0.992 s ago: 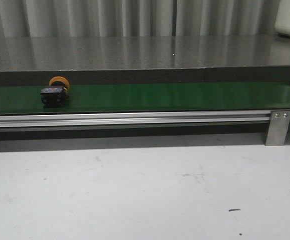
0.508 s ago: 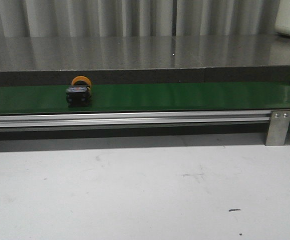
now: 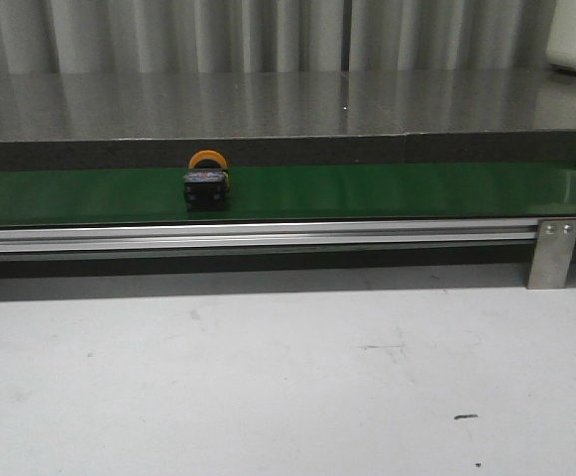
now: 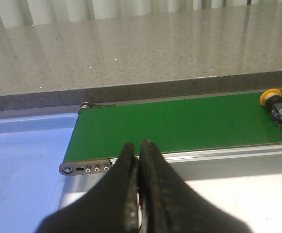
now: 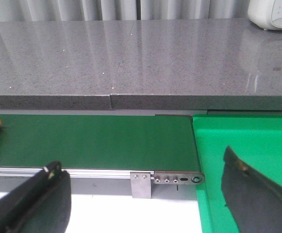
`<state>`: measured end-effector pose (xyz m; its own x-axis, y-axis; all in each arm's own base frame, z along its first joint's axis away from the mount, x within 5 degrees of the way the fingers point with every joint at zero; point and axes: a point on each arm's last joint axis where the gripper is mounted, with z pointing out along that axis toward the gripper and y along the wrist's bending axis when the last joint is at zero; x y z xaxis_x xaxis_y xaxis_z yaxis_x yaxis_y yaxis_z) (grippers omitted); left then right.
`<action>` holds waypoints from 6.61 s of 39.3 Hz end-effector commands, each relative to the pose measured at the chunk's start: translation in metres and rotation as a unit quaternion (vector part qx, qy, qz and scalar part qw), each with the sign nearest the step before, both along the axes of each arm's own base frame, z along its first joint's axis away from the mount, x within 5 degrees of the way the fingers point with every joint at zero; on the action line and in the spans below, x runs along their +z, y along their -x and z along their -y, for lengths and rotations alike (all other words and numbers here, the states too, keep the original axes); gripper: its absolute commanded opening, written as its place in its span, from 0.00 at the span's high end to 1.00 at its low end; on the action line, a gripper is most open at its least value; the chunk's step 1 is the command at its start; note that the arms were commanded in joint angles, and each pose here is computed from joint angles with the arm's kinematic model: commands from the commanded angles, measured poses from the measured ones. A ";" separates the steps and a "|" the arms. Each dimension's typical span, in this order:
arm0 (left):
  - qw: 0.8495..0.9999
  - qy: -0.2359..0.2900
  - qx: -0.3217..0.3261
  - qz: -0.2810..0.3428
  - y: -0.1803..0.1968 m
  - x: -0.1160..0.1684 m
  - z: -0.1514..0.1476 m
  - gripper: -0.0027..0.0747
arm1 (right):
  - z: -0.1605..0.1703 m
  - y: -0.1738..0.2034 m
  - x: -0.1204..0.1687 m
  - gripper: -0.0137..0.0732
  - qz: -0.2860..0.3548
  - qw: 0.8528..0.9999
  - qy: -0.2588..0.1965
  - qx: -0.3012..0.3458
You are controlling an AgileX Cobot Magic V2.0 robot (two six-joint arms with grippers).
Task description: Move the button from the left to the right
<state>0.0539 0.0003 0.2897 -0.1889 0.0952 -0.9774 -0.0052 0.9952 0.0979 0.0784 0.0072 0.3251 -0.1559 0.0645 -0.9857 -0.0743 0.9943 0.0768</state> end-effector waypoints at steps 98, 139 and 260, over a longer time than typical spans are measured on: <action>0.999 0.009 0.002 0.053 -0.001 0.016 0.000 0.99 | -0.010 -0.190 0.019 0.10 -0.180 0.984 0.008 0.001; 0.999 0.009 0.002 0.053 -0.001 0.016 0.000 0.99 | -0.028 -0.347 -0.060 0.26 -0.397 0.916 -0.046 0.033; 0.999 0.009 0.002 0.053 -0.001 0.016 0.000 0.99 | -0.030 -0.098 0.035 0.92 -0.018 0.997 0.014 0.069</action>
<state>0.0539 0.0003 0.2897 -0.1889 0.0952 -0.9774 -0.0052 0.9952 0.0979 0.1991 0.0429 0.3486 -0.3690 -0.0108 -0.9294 -0.2086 0.9754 0.0714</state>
